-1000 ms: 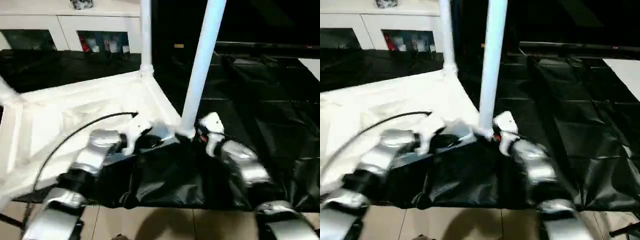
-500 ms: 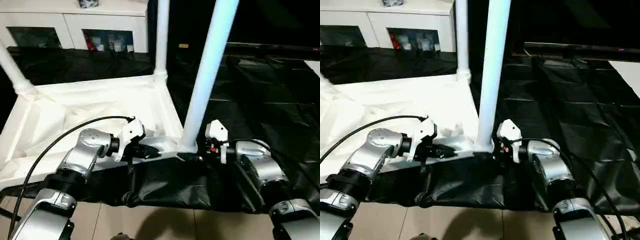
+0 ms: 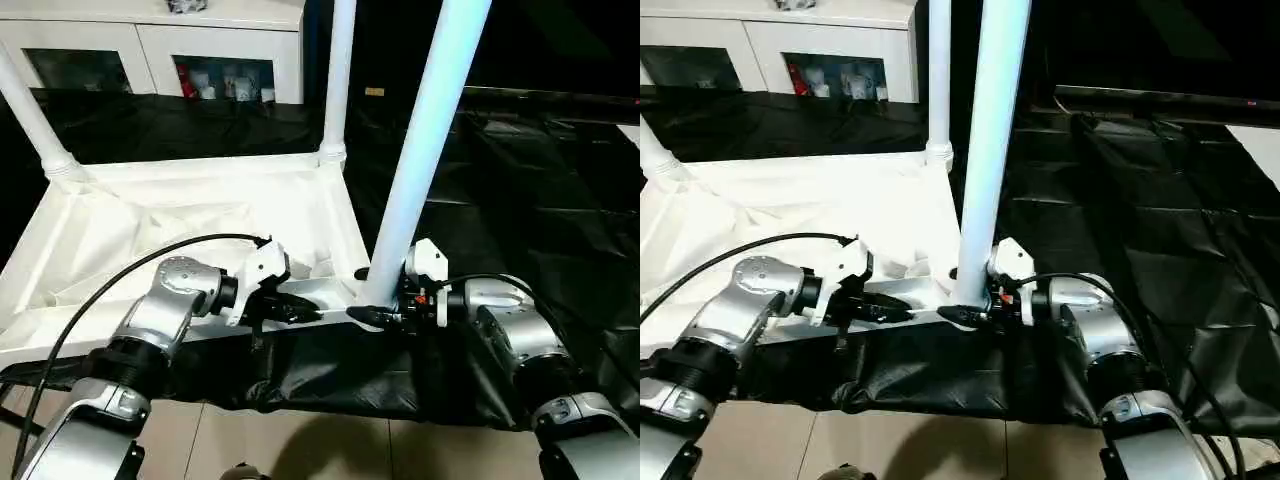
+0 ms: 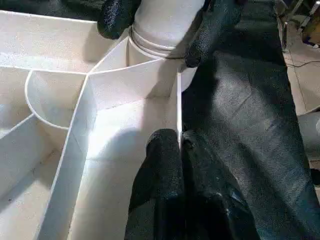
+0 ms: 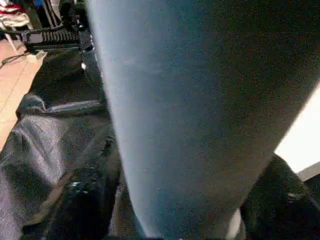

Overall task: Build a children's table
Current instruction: Rotate leg to tighten

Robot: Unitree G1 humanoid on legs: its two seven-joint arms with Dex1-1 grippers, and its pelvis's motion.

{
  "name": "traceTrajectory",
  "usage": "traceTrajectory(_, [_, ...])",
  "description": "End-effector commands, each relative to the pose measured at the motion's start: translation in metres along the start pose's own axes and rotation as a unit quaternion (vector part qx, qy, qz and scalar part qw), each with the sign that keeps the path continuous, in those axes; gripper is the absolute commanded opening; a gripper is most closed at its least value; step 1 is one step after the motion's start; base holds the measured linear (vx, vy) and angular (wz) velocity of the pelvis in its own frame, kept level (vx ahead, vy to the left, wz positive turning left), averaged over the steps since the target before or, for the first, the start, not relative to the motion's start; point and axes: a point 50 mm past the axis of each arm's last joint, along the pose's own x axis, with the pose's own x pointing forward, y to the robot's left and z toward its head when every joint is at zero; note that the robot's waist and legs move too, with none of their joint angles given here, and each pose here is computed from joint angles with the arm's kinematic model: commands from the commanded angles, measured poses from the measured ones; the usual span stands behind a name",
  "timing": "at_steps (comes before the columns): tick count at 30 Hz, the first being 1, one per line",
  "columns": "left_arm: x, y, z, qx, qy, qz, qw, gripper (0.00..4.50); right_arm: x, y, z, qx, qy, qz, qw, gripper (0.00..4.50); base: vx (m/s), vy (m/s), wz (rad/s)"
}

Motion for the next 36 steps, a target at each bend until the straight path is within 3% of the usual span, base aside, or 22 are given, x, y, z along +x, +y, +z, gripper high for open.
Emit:
traceTrajectory(1, [0.004, 0.000, 0.014, 0.024, -0.023, -0.005, 0.999, 0.00, 0.008, 0.008, -0.003, 0.008, 0.002, 0.030, 1.000, 2.83, 0.000, 0.000, 0.00])
traceTrajectory(7, [0.008, 0.002, 0.013, 0.018, -0.026, 0.016, 0.999, 0.00, 0.008, 0.013, -0.010, 0.024, -0.006, 0.016, 1.000, 2.49, 0.000, 0.000, 0.00])
traceTrajectory(11, [0.017, 0.010, 0.018, 0.006, -0.036, 0.077, 0.996, 0.00, 0.014, 0.013, -0.016, 0.050, -0.020, -0.048, 0.997, 2.26, 0.000, 0.000, 0.00])
traceTrajectory(14, [0.033, 0.017, 0.028, -0.005, -0.052, 0.138, 0.989, 0.00, 0.031, 0.013, -0.025, 0.090, -0.027, -0.147, 0.985, 2.11, 0.000, 0.000, 0.00])
traceTrajectory(15, [0.044, 0.020, 0.033, -0.011, -0.057, 0.171, 0.984, 0.00, 0.044, 0.013, -0.029, 0.110, -0.017, -0.199, 0.974, 2.08, 0.000, 0.000, 0.00])
traceTrajectory(20, [0.063, 0.022, 0.043, -0.027, -0.068, 0.218, 0.973, 0.00, 0.070, 0.013, -0.027, 0.149, -0.007, -0.277, 0.949, 2.03, 0.000, 0.000, 0.00])
traceTrajectory(24, [0.075, 0.017, 0.049, -0.017, -0.074, 0.206, 0.976, 0.00, 0.090, 0.017, -0.013, 0.120, -0.018, -0.274, 0.954, 2.03, 0.000, 0.000, 0.00])
traceTrajectory(26, [0.073, 0.015, 0.048, -0.009, -0.077, 0.189, 0.979, 0.00, 0.088, 0.015, -0.010, 0.123, -0.033, -0.270, 0.954, 2.68, 0.000, 0.000, 0.00])
traceTrajectory(31, [0.062, 0.014, 0.041, -0.005, -0.074, 0.168, 0.983, 0.00, 0.076, 0.010, -0.010, 0.115, -0.034, -0.255, 0.959, 3.15, 0.000, 0.000, 0.00])
traceTrajectory(36, [0.043, 0.009, 0.031, 0.006, -0.070, 0.116, 0.991, 0.00, 0.050, 0.008, -0.013, 0.081, -0.022, -0.174, 0.981, 3.15, 0.000, 0.000, 0.00])
